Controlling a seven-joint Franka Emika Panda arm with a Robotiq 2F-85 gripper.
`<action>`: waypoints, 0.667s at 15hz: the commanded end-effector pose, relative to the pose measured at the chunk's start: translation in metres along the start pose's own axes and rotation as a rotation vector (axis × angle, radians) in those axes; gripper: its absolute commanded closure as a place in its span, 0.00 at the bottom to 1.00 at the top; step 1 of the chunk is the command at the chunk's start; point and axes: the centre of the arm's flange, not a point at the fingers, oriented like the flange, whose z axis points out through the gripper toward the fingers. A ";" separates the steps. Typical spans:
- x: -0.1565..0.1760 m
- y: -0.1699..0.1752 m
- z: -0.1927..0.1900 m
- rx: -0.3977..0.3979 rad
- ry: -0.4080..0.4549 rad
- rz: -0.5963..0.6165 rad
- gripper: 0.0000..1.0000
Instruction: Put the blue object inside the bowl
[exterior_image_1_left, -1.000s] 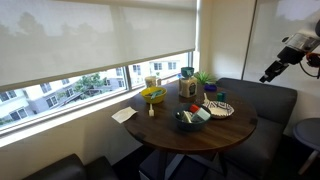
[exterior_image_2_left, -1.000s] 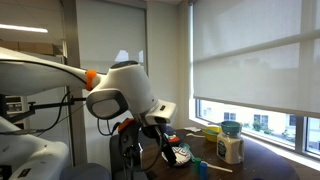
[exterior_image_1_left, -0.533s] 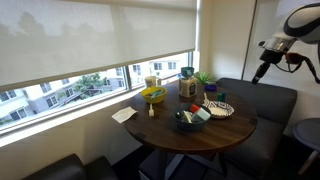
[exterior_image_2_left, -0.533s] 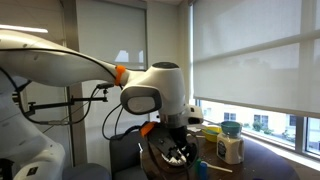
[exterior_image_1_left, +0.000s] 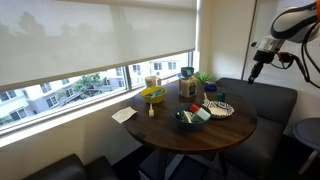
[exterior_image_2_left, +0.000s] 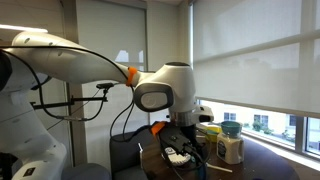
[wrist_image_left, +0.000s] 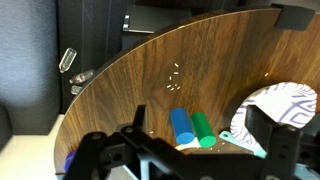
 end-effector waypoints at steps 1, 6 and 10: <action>0.012 0.008 0.014 -0.009 0.027 0.027 0.00; 0.031 0.017 0.032 -0.035 -0.069 -0.189 0.00; 0.044 0.020 0.034 -0.113 -0.106 -0.369 0.00</action>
